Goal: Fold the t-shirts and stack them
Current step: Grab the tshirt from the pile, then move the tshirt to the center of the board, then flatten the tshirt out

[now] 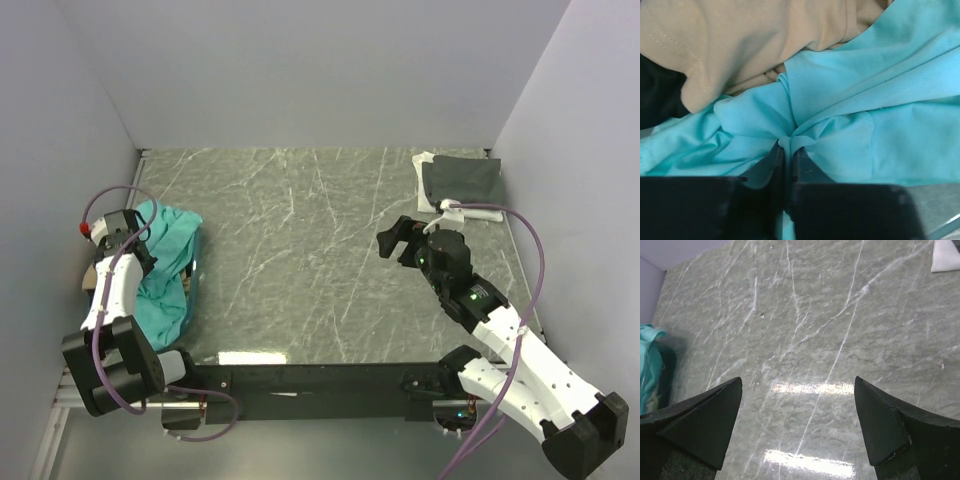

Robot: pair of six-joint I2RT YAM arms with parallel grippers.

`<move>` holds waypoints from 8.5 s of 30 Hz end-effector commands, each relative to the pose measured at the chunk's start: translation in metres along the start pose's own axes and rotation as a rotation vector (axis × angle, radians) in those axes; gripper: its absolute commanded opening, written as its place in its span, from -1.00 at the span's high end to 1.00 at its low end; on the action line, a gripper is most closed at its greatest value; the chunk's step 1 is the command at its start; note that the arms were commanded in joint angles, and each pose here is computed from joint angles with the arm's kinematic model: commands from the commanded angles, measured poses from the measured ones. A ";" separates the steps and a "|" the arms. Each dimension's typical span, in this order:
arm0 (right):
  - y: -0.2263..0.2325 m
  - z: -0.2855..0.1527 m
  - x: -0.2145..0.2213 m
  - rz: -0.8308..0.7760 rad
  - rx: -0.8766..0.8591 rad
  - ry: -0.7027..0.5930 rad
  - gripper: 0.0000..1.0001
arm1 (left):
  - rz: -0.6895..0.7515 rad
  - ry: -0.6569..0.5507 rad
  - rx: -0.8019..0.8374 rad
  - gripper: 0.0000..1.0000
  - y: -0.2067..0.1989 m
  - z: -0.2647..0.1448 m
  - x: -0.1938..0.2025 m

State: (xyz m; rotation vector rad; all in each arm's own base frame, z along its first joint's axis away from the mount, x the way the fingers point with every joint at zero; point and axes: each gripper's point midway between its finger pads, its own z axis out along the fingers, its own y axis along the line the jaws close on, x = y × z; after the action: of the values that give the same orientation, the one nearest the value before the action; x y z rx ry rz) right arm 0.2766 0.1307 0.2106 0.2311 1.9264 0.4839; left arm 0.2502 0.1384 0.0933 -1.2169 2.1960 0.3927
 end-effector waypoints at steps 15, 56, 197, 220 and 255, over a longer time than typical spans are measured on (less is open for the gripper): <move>0.020 0.004 -0.039 -0.036 -0.022 -0.069 -0.96 | -0.168 -0.277 0.742 0.99 -0.109 -0.190 -0.118; -0.025 0.018 0.085 0.075 0.102 0.286 -0.86 | 0.507 0.535 0.846 -0.95 -0.200 -0.188 0.195; 0.044 0.077 0.134 -0.285 0.082 0.484 0.27 | 0.374 0.484 0.881 -0.91 -0.236 -0.222 0.208; -0.129 -0.004 -0.038 -0.068 0.570 0.150 1.00 | 0.602 0.509 0.888 -0.68 -0.262 -0.223 0.258; -0.149 -0.021 -0.072 0.114 0.565 0.044 1.00 | 0.655 0.554 1.010 0.99 -0.333 -0.257 0.278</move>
State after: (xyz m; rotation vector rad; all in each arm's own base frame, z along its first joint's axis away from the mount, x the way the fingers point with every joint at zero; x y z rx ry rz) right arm 0.2862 -0.0352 0.1766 0.7197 2.1558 -0.0343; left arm 0.3072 -0.3809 0.0715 -0.0364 2.7416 -0.9141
